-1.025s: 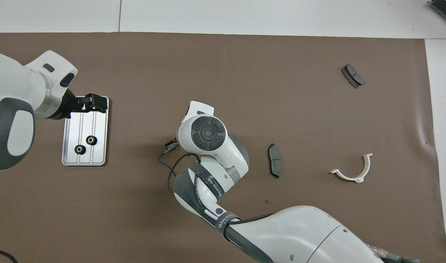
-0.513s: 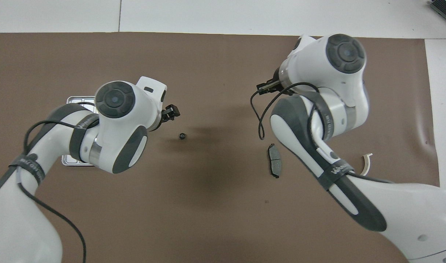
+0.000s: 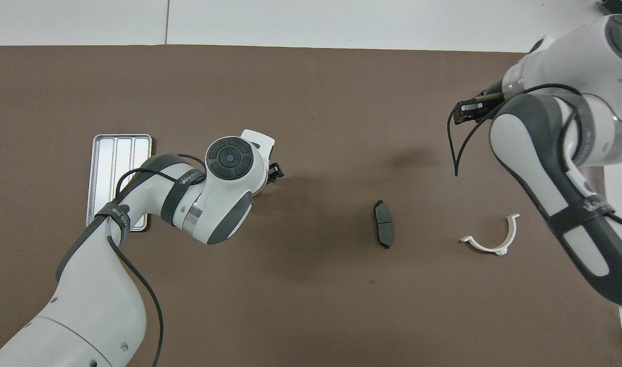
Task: Pick bearing gear from pile to tray
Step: 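Retract the right arm to rest while the left gripper holds the gear, then carry the gear over the tray with the left gripper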
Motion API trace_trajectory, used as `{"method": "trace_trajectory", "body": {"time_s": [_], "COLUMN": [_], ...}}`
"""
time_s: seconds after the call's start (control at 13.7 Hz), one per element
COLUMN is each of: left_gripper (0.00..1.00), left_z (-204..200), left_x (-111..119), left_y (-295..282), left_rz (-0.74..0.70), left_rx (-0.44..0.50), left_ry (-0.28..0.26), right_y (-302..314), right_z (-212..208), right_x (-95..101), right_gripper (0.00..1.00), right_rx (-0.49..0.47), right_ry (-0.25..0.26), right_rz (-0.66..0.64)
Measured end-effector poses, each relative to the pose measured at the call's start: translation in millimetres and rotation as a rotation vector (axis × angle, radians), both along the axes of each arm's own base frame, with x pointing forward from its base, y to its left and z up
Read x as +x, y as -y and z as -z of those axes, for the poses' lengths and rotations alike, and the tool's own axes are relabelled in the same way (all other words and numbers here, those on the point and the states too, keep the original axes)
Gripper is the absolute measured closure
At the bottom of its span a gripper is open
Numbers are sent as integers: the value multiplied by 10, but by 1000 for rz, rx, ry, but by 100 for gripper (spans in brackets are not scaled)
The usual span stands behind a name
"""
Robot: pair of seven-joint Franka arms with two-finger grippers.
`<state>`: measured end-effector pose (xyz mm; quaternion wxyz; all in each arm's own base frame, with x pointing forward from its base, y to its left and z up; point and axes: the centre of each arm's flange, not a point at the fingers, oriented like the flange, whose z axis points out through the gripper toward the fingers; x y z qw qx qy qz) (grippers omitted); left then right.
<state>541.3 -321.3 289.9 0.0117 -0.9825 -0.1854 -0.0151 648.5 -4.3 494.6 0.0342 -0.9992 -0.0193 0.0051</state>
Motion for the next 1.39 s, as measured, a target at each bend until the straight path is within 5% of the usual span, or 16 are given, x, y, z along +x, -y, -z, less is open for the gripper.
{"method": "trace_trajectory", "body": {"time_s": [0.37,0.66,1.03,1.39], "left_gripper": [0,12,68,76], "left_z": [3,-7,-67,-70], "left_x": [1,-5,8,10], "left_y": [-17,-37,-51,-56], "left_rz": [-27,-36,-43,-48], "left_rx": [2,4,-1,-3], "left_ry": [-2,-2,7,7], "right_y": [26,160,742,877], "right_z": [-844,-1168,-1306,-1379], "right_x": [-655,-960,-1040,-934], "right_gripper": [51,51,45,0], "right_rx": [-32,-47,-50,-63], "right_ry": [-97,-123,-72,40], "right_rz": [6,37,123,47]}}
